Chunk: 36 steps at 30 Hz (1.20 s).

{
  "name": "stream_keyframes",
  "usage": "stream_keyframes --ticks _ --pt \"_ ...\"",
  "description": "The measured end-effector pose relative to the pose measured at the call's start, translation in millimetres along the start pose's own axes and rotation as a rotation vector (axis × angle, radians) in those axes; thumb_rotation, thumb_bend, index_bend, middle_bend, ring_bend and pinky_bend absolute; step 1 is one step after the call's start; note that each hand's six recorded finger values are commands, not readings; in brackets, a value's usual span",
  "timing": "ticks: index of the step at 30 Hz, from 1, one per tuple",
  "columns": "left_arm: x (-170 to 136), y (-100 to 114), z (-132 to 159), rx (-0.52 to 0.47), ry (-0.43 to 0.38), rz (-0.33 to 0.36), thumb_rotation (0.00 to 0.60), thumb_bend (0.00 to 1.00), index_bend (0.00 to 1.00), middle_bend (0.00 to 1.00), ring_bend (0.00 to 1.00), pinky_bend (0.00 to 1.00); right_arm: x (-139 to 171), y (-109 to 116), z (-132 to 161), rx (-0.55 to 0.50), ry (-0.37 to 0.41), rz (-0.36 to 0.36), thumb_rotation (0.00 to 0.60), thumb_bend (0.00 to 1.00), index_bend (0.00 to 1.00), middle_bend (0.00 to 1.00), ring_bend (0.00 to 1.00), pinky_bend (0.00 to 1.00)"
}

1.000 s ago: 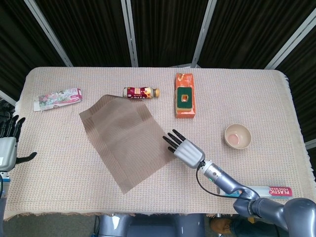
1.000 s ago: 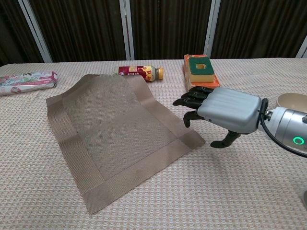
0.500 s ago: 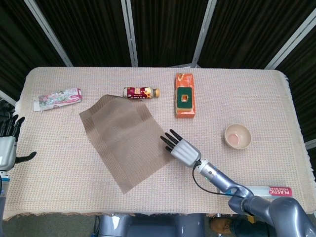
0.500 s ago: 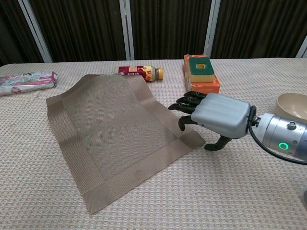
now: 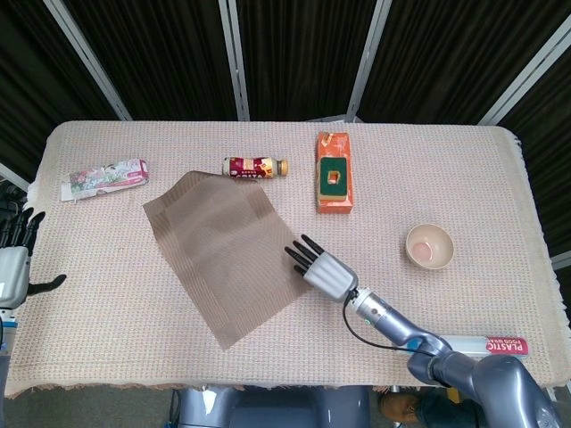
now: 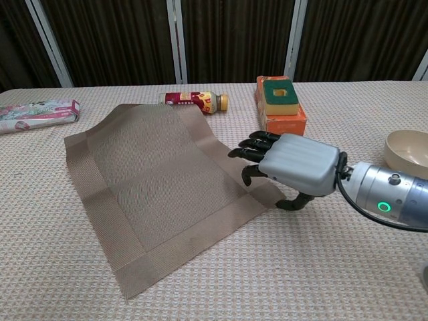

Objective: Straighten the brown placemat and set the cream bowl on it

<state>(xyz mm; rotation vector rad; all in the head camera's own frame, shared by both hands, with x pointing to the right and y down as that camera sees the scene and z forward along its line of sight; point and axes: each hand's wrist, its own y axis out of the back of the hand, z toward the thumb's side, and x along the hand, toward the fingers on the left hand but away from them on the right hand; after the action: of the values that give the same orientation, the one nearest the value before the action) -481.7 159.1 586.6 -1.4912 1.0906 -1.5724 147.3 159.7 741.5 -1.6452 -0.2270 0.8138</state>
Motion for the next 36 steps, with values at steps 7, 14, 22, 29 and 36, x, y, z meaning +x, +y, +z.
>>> stream_keyframes --ticks 7,14,22,29,36 --pt "0 0 0 -0.005 -0.002 -0.003 0.6 0.05 0.0 0.0 0.0 0.0 -7 0 0 -0.094 -0.043 -0.003 0.6 0.22 0.35 0.06 0.0 0.0" --pt "0 0 0 -0.008 -0.002 -0.004 0.6 0.05 0.0 0.0 0.0 0.0 -12 -1 1 -0.127 -0.055 -0.013 0.6 0.3 0.47 0.12 0.0 0.0" --pt "-1 0 1 -0.012 -0.006 -0.005 0.6 0.05 0.0 0.0 0.0 0.0 -11 3 6 -0.125 -0.035 -0.044 0.6 0.33 0.6 0.18 0.0 0.0" --pt "-2 -1 4 -0.016 -0.016 -0.011 0.6 0.05 0.0 0.0 0.0 0.0 2 12 15 -0.102 0.034 -0.091 0.6 0.33 0.61 0.21 0.0 0.0" --pt "-5 0 6 -0.024 -0.026 -0.013 0.6 0.05 0.0 0.0 0.0 0.0 47 25 11 -0.054 0.125 -0.145 0.6 0.33 0.61 0.21 0.0 0.0"
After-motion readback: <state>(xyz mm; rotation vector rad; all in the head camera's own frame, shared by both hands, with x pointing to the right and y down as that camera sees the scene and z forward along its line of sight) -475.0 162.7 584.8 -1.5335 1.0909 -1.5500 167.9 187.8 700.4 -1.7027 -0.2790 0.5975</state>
